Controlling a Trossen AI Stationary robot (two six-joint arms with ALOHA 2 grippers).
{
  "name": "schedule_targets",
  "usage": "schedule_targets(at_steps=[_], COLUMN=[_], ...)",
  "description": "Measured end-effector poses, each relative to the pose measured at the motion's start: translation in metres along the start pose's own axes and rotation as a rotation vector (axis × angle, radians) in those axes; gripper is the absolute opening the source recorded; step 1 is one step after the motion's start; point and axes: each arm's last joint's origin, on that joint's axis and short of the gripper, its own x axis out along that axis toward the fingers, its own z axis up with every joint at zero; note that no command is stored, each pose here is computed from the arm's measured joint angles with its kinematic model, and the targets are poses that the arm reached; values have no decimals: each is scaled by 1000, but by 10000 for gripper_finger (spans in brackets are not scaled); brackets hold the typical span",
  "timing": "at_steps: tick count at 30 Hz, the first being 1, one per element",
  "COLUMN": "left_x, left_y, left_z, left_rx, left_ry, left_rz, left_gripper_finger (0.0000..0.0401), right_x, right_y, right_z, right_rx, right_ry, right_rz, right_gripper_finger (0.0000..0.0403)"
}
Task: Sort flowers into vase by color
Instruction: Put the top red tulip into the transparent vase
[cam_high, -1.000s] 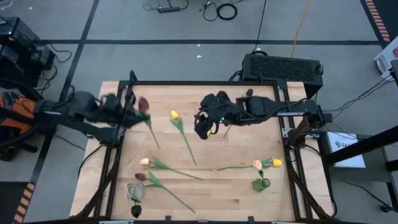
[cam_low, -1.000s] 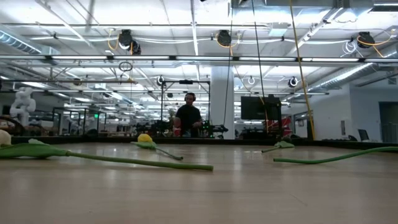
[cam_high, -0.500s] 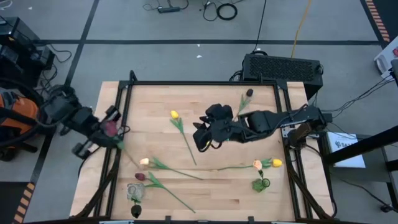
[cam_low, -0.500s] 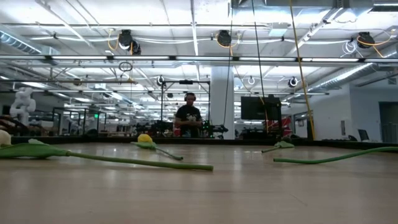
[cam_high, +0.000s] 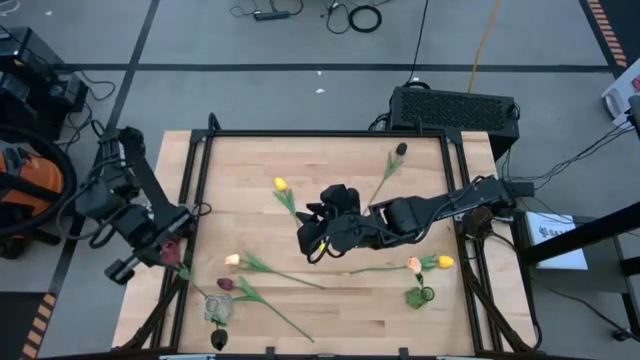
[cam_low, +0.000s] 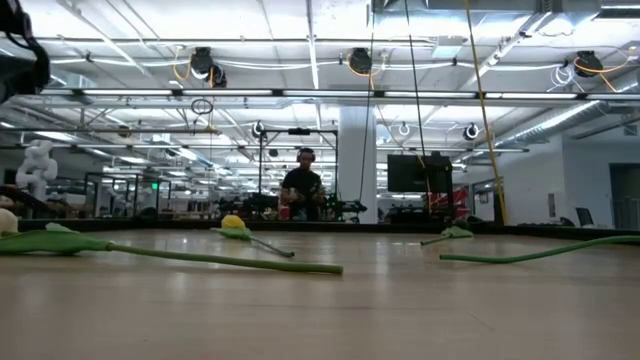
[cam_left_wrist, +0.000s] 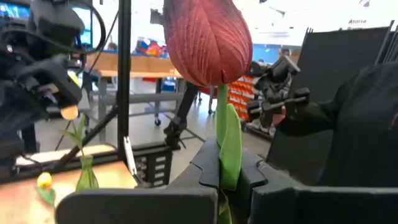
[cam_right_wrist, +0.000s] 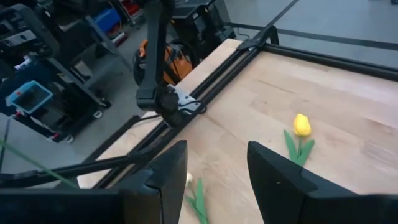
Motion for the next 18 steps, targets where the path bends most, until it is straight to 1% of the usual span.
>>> schedule_targets(at_steps=[4, 9, 13, 18], left_x=[2, 9, 15, 20], left_y=[-3, -7, -9, -11], left_z=[0, -5, -9, -15], left_rx=[11, 22, 8, 14], left_ry=[-4, 28, 51, 89], left_rz=[7, 8, 11, 15], left_gripper_finger=[7, 7, 7, 7], right_x=[0, 0, 0, 0], right_y=[0, 1, 1, 2], right_z=[1, 1, 2, 3], right_rx=[4, 6, 9, 24], right_ry=[-7, -22, -23, -36], right_rz=[4, -3, -3, 13], right_gripper_finger=[160, 160, 160, 160])
